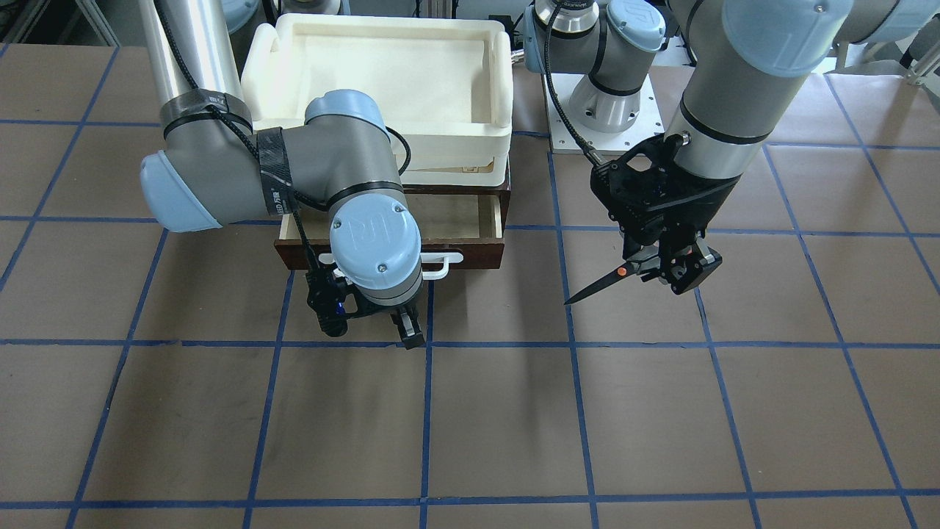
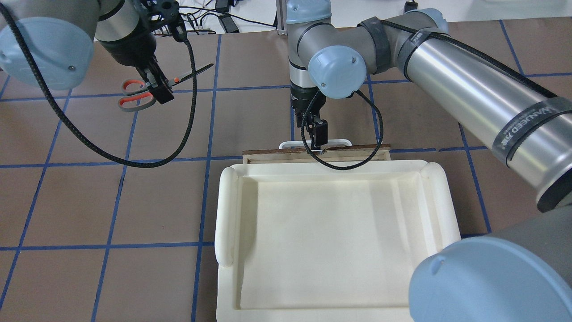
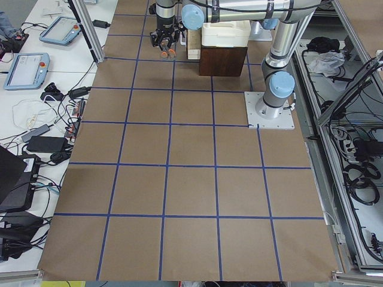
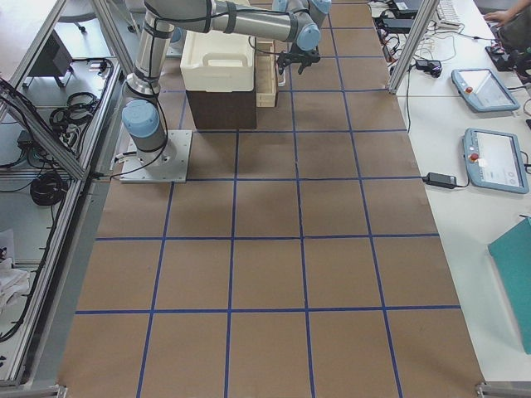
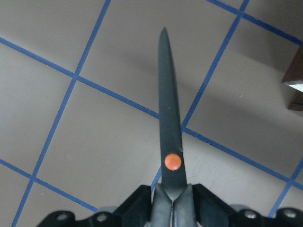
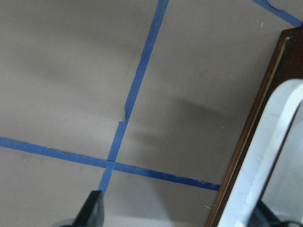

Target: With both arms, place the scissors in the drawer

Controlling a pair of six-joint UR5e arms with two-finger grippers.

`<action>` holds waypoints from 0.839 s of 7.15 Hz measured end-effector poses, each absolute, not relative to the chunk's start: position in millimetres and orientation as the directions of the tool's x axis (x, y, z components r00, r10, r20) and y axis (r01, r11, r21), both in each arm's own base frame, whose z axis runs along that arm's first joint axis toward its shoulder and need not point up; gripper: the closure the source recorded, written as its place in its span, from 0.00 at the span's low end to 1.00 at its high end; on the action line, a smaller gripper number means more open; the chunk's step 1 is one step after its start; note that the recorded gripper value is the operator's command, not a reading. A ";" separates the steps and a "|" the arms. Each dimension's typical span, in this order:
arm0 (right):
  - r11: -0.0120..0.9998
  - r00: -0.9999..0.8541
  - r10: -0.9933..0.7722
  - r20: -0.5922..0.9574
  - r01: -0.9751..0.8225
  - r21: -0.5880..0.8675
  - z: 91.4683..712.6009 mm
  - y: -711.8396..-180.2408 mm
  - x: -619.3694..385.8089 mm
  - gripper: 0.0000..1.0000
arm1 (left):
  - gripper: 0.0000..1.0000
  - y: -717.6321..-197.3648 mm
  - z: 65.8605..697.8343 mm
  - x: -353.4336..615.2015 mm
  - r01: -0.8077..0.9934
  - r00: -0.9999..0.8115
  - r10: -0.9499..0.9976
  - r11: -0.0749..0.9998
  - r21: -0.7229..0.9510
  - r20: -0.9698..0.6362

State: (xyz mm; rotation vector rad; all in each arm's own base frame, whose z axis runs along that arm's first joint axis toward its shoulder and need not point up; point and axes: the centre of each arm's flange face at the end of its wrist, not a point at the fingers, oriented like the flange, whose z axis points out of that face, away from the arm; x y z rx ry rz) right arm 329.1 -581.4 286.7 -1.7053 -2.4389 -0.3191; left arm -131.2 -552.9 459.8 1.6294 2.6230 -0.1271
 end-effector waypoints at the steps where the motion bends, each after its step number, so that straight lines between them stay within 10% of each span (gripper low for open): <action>1: 0.335 -0.347 0.908 0.236 0.938 0.090 287.4 -585.4 329.0 0.00 | 0.95 -549.1 464.5 -132.5 0.897 -0.442 0.893 0.440 -0.043 -0.086; 6: 0.362 -0.369 0.906 0.206 0.929 0.073 287.0 -608.0 324.4 0.00 | 0.95 -534.5 473.3 -131.5 0.896 -0.444 0.895 0.443 -0.019 -0.051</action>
